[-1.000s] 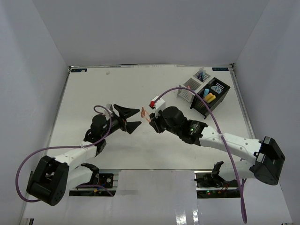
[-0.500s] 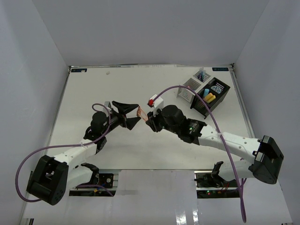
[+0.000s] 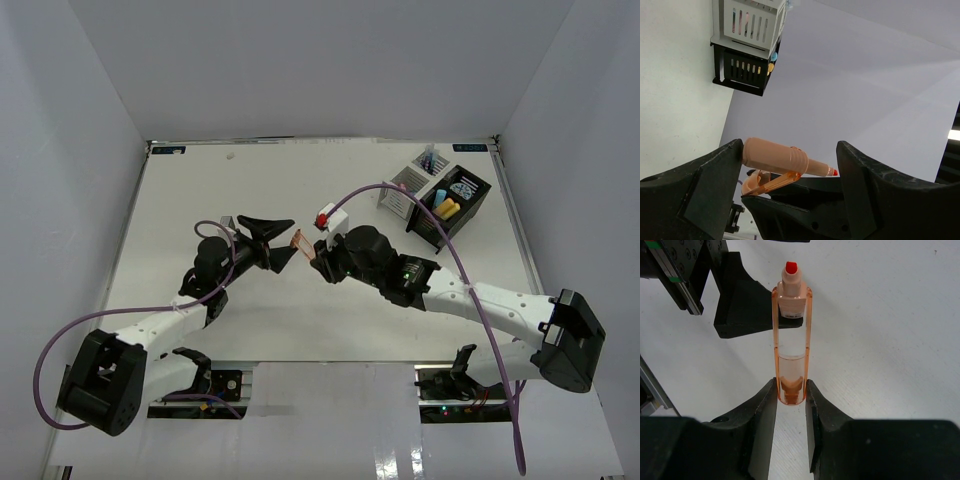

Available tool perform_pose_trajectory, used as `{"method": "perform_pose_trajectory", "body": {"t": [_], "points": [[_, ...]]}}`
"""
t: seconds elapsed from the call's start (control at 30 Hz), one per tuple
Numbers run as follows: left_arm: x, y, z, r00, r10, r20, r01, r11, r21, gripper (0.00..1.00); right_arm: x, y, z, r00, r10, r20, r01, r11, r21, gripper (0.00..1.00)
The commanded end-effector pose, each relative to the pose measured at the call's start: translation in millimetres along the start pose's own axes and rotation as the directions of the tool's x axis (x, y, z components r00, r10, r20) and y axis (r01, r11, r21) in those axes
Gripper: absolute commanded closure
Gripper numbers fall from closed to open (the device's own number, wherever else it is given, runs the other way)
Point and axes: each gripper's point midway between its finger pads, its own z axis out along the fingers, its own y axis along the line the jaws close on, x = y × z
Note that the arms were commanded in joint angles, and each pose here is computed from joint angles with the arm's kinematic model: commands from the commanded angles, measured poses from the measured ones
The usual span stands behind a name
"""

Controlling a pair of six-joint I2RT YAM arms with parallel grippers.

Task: Sort the stationery into containers
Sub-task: Close the pen cap on the pen.

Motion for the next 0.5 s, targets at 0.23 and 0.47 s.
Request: {"method": "perform_pose_trajectory", "body": {"t": [0.23,0.47], "points": [[-5,-31,-1,0.999,0.011,0.046,-0.014,0.997,0.07,0.24,-1,-1,-9,0.999,0.003,0.036,-0.003,1.0,0.013,0.85],[-3,-33,0,0.998,0.042,0.041,-0.045,0.996,0.073,0.31,5,-3,-11,1.0,0.0,0.022,-0.001,1.0,0.023,0.85]]}}
